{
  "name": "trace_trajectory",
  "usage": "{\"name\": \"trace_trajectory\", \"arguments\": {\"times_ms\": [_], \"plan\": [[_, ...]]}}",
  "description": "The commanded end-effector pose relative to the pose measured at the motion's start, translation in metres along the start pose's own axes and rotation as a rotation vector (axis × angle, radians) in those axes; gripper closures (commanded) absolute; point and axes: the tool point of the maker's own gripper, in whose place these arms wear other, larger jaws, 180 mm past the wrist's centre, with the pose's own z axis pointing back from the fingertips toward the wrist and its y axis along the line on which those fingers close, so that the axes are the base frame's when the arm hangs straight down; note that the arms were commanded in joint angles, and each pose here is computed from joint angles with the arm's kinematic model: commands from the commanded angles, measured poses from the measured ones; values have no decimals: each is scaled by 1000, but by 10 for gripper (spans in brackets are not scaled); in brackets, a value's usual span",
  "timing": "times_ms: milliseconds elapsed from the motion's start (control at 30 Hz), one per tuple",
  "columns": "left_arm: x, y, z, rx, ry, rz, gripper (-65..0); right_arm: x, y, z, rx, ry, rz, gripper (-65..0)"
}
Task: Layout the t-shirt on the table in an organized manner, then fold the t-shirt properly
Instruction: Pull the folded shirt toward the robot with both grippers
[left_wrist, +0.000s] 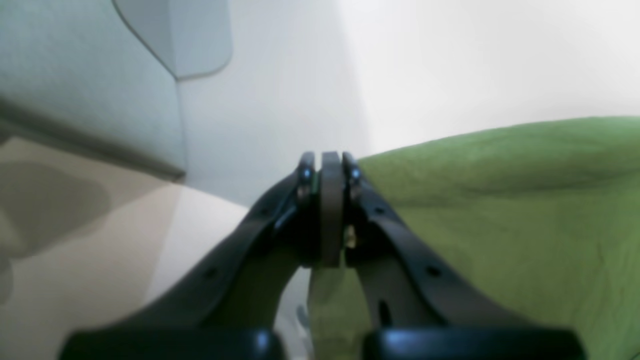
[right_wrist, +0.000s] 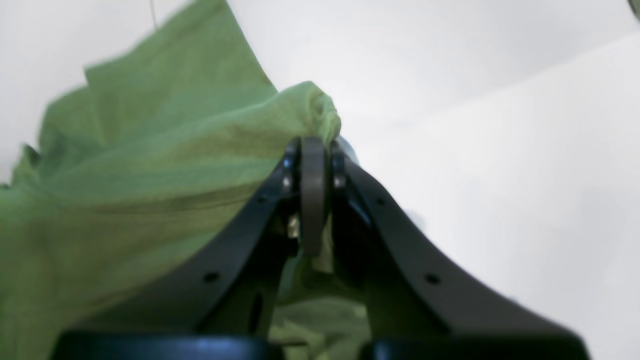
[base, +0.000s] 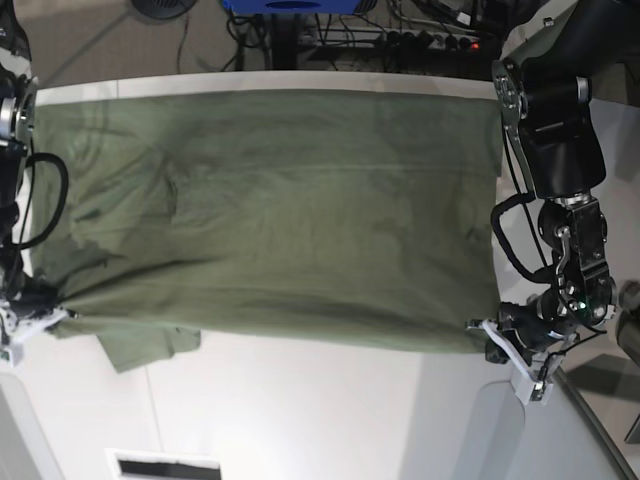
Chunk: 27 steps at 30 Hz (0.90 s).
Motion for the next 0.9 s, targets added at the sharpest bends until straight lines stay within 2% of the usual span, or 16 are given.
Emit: {"name": "trace_trajectory", "arguments": {"times_ms": [0,100,233,500,600,767,800,867], "plan": [[28,8,6,15,-75,-4,0,30,-1,4,2,-71,3,0],[19,7,6,15,-59,-5,0,26,0,3,3,-63,2,0],[16,7,5,15,-52,-5,0,-2,-5,-3,-6,22,-24,0],[7,5,4,12,-35,-2,0,-29,-10,-2,-15,73,-24,0],[3,3,3,6,-24,-1,0,-44,-11,0,-15,144,-28,0],[-8,0,3,1,-6,-5,0,-62,8,3,17,188,-9,0],[-10,-1,2,0,-1,-3,0,-62,10,4,20,201,-3,-6],[-12,-1,2,-2,3,-3,0,-61,13,7,25,233,7,-63]]}}
